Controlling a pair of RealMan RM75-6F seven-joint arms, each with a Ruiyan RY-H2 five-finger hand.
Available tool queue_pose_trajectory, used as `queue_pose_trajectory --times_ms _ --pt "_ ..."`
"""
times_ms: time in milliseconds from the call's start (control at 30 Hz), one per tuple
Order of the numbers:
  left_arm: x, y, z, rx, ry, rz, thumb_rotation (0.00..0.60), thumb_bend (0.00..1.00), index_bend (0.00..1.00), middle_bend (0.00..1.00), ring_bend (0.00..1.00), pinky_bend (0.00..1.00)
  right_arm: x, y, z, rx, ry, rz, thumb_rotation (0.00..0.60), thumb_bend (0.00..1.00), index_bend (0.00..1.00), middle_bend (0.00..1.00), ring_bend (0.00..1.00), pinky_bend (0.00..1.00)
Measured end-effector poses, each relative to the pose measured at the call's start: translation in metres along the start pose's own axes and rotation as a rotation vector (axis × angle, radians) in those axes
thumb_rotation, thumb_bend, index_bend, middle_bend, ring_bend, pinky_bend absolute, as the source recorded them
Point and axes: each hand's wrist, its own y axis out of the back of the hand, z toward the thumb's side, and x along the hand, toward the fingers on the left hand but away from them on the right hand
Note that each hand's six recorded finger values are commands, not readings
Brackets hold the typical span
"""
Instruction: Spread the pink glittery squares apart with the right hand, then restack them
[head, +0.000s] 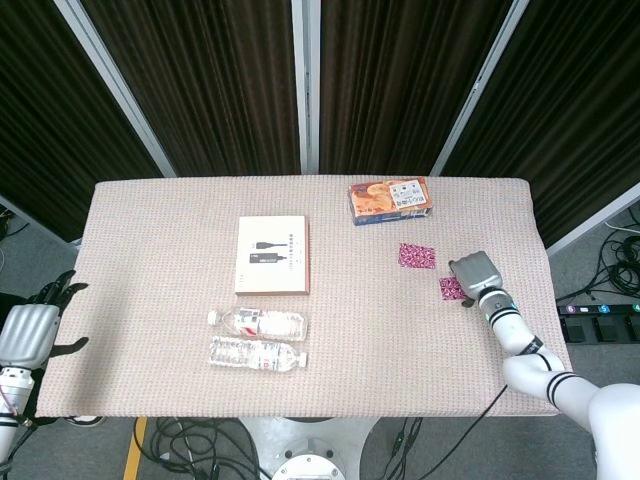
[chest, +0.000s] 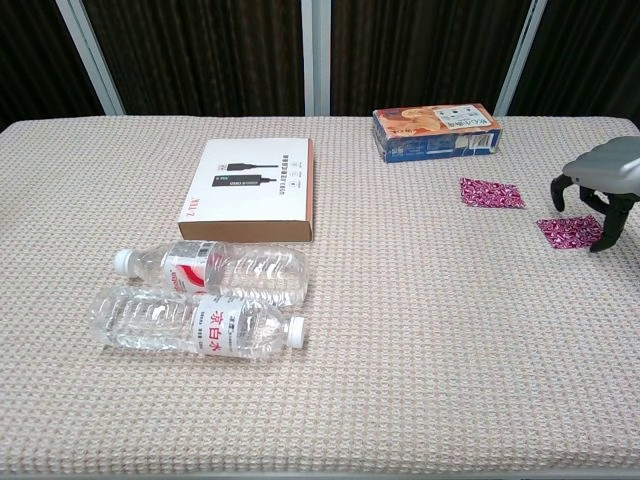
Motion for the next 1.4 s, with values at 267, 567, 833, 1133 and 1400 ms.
queue_pose_trajectory --times_ms 267,567,833,1133,1400 --pt "0.0014 0.0007 -0.0004 0.003 -0.001 0.002 0.6 0.0 0.26 0.19 0.21 0.39 -0.0032 -0.0019 0.002 -0.002 0.002 0.014 0.528 0.0 0.35 0.72 0.79 0.66" --pt "0.0017 0.0001 -0.0004 0.004 -0.002 -0.002 0.6 0.0 0.26 0.19 0.21 0.39 -0.0054 -0.0039 0.0042 -0.007 0.002 0.021 0.579 0.0 0.37 0.73 0.8 0.66" --pt "0.0016 0.0003 -0.0009 0.005 -0.001 -0.003 0.6 0.0 0.26 0.19 0.21 0.39 -0.0065 -0.0048 0.0034 -0.012 -0.002 0.025 0.599 0.0 0.38 0.73 0.8 0.66" --pt "0.0007 0.0001 -0.0018 0.008 0.001 -0.002 0.6 0.0 0.26 0.19 0.21 0.39 -0.0077 -0.006 0.0045 -0.009 -0.002 0.03 0.6 0.0 0.38 0.73 0.8 0.66" --pt "0.0007 -0.0003 -0.0027 0.006 0.004 -0.002 0.6 0.0 0.26 0.19 0.21 0.39 -0.0086 -0.0065 0.0049 -0.011 -0.004 0.034 0.6 0.0 0.4 0.74 0.8 0.66"
